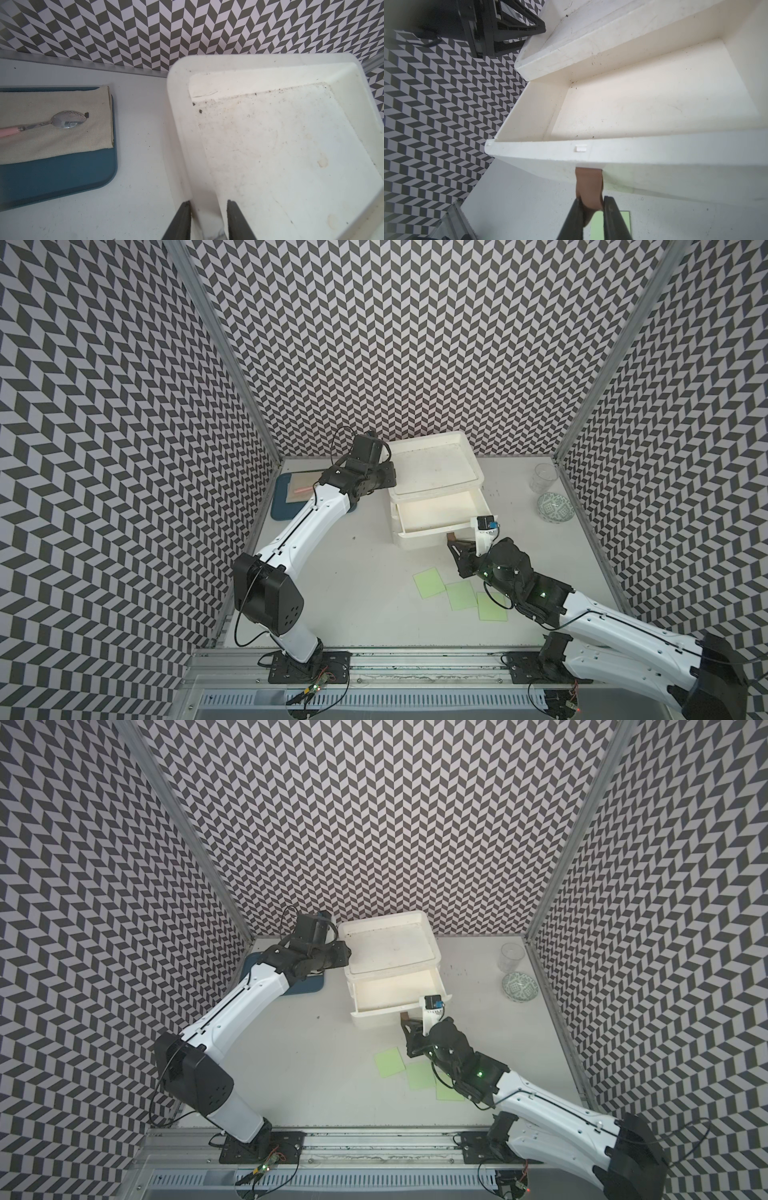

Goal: Please put the sticky notes in the drawer by color
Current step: Open the drawer in the storage box, then pick up the sticky notes from the center of the board.

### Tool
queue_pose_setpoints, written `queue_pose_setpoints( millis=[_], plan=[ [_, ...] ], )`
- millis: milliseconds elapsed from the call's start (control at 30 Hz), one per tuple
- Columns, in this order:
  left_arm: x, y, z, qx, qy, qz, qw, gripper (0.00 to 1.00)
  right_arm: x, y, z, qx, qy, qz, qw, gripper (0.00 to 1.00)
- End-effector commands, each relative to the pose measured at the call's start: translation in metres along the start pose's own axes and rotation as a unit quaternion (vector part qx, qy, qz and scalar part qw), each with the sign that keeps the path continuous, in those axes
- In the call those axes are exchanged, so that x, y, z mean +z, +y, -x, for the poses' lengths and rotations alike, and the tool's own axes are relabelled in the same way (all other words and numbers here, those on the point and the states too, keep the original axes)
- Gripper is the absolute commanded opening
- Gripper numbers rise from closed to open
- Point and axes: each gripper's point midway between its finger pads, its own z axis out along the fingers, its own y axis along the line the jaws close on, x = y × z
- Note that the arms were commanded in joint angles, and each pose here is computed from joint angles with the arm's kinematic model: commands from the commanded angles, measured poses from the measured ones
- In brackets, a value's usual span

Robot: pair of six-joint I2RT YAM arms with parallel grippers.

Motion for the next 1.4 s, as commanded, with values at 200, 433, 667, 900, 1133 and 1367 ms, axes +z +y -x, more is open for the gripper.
queue_pose_setpoints(
  millis=[200, 433, 667, 900, 1133, 1367],
  plan=[
    [-0.021, -0.019, 0.01, 0.014, -0.021, -0.045, 0.999, 0.33, -0.034, -0.009, -0.001, 0.012, 0.018, -0.018, 1.0, 0.69],
    [-0.066, -0.016, 0.03, 0.012, -0.081, -0.059, 0.995, 0.51, -0.056, -0.034, -0.056, 0.071, 0.108, -0.043, 0.991, 0.82],
    [-0.094, -0.007, -0.005, -0.018, -0.121, -0.109, 0.986, 0.51, -0.058, -0.068, -0.101, 0.13, 0.192, -0.15, 0.961, 0.87],
    [-0.088, 0.027, -0.064, -0.029, -0.12, -0.091, 0.988, 0.51, -0.066, -0.115, -0.146, 0.158, 0.221, -0.262, 0.926, 0.89],
    [-0.093, 0.046, -0.095, -0.036, -0.141, -0.088, 0.985, 0.5, -0.073, -0.135, -0.181, 0.176, 0.246, -0.286, 0.909, 0.9],
    [-0.088, 0.048, -0.109, -0.042, -0.132, -0.096, 0.986, 0.5, -0.078, -0.14, -0.176, 0.149, 0.257, -0.319, 0.9, 0.9]
  ],
)
